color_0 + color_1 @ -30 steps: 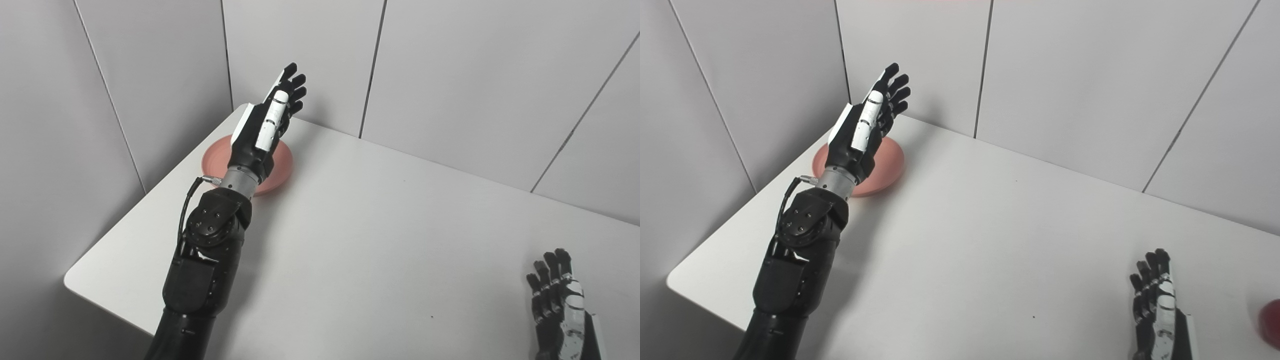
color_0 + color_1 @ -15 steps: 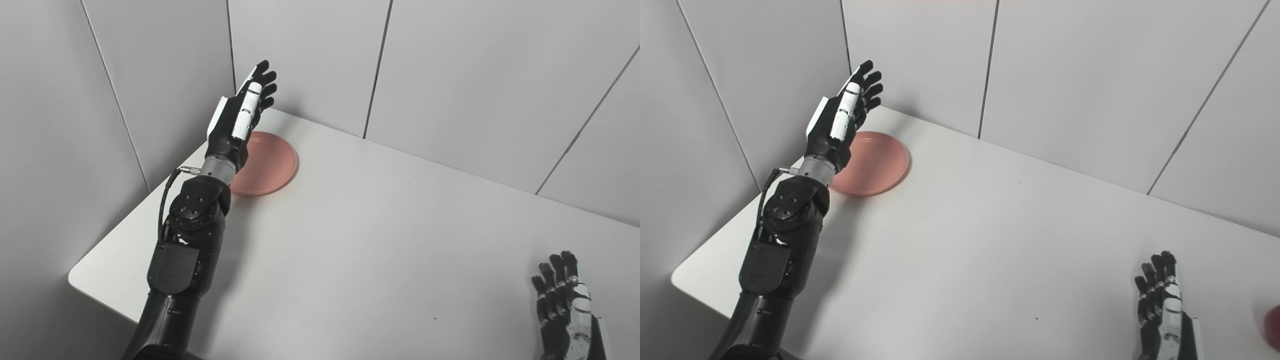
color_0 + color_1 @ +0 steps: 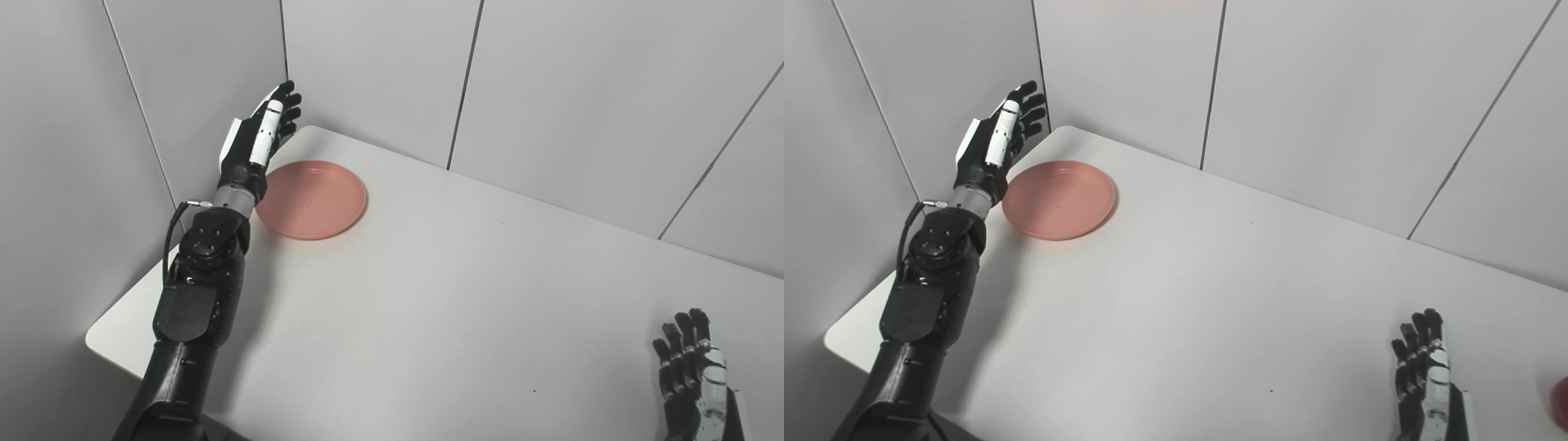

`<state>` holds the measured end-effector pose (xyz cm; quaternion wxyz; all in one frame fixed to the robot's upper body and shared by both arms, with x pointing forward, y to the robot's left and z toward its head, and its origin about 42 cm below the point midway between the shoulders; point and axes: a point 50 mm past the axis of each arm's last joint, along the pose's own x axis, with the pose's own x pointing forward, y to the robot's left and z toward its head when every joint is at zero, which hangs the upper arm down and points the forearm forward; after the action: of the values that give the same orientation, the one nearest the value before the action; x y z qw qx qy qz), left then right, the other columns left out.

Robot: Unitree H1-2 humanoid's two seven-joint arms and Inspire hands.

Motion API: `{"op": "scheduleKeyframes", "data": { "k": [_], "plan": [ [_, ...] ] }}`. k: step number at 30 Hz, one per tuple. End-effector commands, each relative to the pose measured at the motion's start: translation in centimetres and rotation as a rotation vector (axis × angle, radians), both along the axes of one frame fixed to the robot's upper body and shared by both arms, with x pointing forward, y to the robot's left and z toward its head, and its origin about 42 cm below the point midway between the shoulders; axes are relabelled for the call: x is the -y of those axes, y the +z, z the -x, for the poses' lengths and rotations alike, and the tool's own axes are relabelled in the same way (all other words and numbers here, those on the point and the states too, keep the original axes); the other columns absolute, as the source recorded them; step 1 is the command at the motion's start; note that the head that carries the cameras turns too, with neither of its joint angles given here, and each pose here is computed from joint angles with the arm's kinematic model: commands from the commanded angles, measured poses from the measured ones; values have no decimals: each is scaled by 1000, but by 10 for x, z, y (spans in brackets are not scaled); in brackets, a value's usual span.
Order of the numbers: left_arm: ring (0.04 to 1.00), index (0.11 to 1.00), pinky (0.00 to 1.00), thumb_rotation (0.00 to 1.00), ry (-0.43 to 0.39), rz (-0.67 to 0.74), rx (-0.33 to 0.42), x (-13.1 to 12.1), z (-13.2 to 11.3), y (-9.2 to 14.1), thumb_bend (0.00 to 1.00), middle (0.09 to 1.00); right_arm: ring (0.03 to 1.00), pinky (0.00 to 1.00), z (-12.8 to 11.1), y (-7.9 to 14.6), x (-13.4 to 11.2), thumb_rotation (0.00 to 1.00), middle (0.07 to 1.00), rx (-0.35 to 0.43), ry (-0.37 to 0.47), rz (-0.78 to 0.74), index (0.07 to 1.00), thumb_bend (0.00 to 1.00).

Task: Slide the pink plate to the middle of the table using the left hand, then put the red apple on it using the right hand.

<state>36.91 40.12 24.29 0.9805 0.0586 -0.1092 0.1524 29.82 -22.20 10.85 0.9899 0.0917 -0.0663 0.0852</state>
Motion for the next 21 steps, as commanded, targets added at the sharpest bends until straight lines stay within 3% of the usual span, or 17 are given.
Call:
{"op": "scheduleKeyframes", "data": {
  "k": [1,7,21],
  "plan": [
    [906,875,909,1000,9,-29,114,-10,-8,32,353,899,1000,1000,27,-47,17,1000,1000,-160,-31,8,1000,190],
    [908,886,918,1000,27,-27,93,-25,-13,28,390,908,1000,1000,27,-47,18,1000,1000,-163,-31,20,1000,195],
    [882,841,890,1000,82,-1,42,-48,-17,15,351,872,1000,1000,28,-47,20,1000,1000,-165,-35,29,1000,200]
  ]
}}
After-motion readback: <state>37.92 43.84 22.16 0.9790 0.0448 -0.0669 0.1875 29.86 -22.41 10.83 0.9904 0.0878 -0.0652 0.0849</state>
